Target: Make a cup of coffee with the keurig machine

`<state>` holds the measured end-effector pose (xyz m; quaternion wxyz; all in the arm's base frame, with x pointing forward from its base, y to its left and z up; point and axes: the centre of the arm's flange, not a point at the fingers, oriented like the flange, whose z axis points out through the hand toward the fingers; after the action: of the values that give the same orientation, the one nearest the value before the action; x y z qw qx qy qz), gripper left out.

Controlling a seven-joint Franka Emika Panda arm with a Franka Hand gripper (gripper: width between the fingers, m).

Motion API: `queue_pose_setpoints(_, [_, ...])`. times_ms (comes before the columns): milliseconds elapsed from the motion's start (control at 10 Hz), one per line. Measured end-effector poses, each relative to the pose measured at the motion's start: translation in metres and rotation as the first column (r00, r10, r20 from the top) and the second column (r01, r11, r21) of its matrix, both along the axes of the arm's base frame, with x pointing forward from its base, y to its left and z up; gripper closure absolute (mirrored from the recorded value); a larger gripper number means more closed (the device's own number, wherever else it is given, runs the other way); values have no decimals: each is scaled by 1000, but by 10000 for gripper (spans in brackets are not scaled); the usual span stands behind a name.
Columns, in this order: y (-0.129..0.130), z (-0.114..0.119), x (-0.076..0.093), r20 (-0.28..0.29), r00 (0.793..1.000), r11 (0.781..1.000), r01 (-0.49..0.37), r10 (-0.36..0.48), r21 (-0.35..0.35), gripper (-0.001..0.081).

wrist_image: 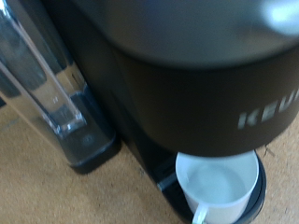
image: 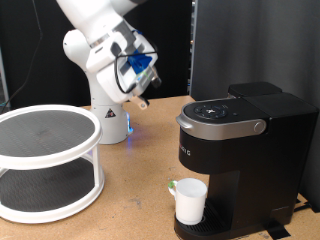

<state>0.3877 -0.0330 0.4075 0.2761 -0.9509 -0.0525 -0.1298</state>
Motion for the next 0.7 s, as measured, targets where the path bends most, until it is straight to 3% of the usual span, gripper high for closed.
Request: queue_pose_setpoints(700, [0,86,-9,26,1000,996,-10,8,89,0])
